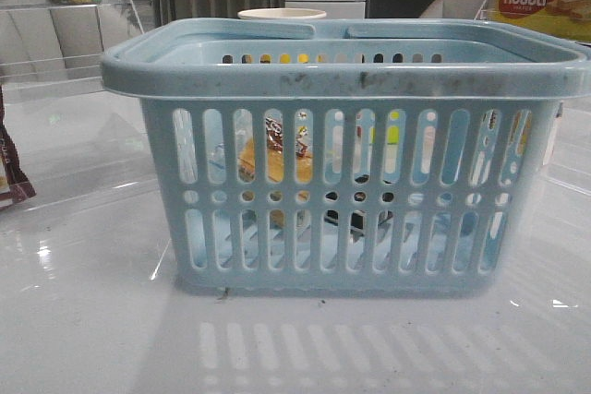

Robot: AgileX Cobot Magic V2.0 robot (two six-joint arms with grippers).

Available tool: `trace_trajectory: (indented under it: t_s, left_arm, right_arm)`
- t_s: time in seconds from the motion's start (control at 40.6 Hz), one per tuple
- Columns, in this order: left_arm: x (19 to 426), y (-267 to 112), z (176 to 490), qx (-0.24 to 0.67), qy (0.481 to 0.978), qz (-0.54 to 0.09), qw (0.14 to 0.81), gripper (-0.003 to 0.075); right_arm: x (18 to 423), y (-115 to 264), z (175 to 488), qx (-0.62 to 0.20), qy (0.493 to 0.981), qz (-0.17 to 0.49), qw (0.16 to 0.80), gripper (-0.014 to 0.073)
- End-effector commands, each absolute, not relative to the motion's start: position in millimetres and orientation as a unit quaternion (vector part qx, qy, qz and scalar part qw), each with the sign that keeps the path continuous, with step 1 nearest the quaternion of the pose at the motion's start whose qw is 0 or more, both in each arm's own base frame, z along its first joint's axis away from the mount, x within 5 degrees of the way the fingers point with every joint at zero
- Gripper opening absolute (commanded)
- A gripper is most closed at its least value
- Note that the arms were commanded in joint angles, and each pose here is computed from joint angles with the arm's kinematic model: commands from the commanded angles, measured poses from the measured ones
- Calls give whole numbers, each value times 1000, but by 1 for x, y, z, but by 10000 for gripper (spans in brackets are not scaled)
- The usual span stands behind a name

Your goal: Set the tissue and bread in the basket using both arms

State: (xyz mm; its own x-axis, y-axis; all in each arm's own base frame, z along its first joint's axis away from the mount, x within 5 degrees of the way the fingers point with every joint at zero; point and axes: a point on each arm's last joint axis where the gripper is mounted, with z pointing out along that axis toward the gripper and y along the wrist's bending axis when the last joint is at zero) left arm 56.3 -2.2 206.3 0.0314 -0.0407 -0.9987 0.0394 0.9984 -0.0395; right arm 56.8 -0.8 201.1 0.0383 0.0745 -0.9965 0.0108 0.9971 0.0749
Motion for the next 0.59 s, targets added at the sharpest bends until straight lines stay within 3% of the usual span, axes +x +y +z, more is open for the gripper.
trace_trajectory:
  t_s: [0.0,0.566]
  left_arm:
    - [55,-2,213,-4,659,-33,751,92]
    - [55,-2,213,-4,659,-33,751,92]
  right_arm:
    - [54,-1,211,31,654,21,755,55]
    - [54,1,211,18,656,37,754,55]
